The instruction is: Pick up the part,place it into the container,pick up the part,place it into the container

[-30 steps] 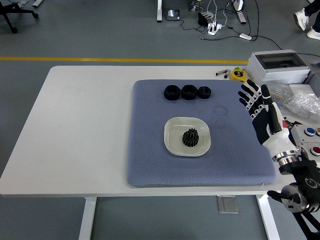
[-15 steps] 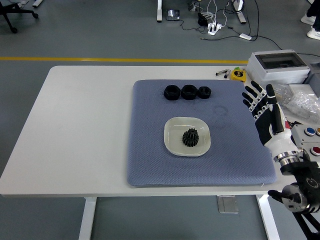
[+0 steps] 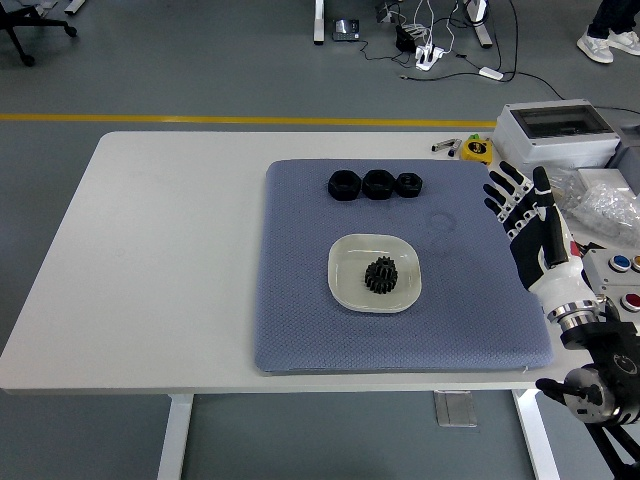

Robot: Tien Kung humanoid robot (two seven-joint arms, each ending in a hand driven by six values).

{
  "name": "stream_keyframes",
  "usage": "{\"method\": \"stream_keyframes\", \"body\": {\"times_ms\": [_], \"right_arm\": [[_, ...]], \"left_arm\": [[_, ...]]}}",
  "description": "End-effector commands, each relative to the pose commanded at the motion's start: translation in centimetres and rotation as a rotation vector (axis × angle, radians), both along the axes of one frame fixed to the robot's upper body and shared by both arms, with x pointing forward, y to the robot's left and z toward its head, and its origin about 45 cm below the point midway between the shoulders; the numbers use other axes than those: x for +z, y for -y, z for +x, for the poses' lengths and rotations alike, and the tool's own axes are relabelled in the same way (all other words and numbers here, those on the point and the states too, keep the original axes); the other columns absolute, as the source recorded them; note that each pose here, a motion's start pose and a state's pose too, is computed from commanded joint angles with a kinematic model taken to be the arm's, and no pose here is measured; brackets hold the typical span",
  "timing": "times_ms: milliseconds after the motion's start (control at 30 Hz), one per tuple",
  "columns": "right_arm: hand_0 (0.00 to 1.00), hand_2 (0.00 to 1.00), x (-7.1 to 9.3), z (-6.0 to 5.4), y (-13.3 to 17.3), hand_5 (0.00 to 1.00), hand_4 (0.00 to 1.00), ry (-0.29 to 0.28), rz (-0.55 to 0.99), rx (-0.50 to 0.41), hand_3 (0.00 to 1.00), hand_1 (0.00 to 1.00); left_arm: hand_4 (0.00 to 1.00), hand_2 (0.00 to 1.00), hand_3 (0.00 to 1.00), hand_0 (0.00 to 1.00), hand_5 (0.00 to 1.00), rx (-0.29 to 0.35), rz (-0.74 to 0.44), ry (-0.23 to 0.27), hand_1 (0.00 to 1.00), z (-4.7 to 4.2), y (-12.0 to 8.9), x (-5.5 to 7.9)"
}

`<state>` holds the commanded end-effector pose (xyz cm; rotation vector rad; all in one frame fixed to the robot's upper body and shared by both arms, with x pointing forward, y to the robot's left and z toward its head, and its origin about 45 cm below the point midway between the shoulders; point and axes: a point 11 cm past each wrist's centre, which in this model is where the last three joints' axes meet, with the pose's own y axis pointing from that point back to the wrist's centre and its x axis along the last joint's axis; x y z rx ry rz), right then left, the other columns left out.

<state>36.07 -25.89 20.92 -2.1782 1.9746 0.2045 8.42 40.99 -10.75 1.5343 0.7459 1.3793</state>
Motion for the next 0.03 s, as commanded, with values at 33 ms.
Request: {"method": "stream_keyframes", "body": {"times_ms": [33], "right_arm": [[0.936,0.854,-0.01,0.0,-0.01,0.897,0.998,-0.001,-0.002,0.001,0.86,0.849]], "left_arm": [[0.696,0.756,0.668,0.711,0.679,0.0,0.0,0.0,0.723,0.01,0.0,0.0]]}}
